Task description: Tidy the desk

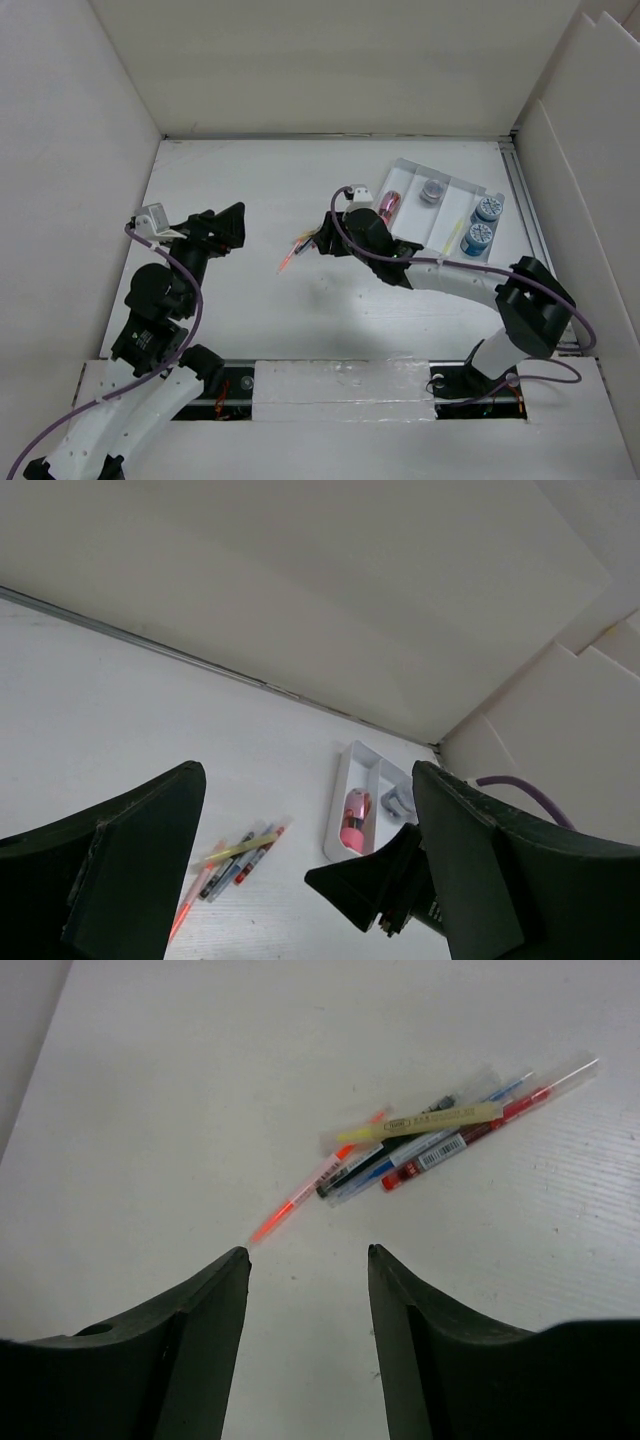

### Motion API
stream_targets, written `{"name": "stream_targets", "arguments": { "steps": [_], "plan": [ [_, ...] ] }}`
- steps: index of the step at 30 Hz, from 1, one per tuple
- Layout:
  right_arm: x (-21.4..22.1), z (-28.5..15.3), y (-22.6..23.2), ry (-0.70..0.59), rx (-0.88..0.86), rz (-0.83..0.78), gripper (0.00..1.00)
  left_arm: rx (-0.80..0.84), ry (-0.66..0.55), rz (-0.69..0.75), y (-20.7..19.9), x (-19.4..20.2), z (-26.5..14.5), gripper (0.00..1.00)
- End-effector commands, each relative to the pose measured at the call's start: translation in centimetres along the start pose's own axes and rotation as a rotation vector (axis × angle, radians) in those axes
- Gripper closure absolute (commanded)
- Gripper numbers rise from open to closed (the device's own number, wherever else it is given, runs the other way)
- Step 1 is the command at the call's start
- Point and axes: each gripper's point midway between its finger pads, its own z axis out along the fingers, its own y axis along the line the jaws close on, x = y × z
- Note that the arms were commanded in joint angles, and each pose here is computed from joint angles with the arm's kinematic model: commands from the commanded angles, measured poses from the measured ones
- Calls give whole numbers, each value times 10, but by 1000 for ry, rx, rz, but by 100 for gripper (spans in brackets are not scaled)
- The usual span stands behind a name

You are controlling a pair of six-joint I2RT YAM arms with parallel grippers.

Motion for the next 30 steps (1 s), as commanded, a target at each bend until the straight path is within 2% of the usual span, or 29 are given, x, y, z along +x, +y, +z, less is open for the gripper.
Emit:
{"name": "stream_targets", "arguments": {
  "steps": [1,5,8,9,10,12,17,20,30],
  "plan": [
    [-8,3,14,-27,-3,3,43,17,-10,23,-4,-3,2,20],
    [12,14,21,23,10,-18,42,61,18,46,-10,4,2,25],
    [26,25,19,51,71,-52,41,105,55,77,-18,13,7,37],
    [29,27,21,55,80,-62,42,121,60,90,-20,15,7,44],
    [43,36,10,81,122,-79,42,149,76,95,-24,19,6,46],
    [40,47,12,77,141,-82,42,166,75,98,-27,19,5,49],
    [66,74,9,153,191,-140,42,161,87,109,-26,22,8,48],
    [67,84,17,170,185,-117,42,156,80,111,-25,21,8,47],
    [103,85,38,237,181,-132,47,167,76,107,-26,19,5,46]
  ]
}}
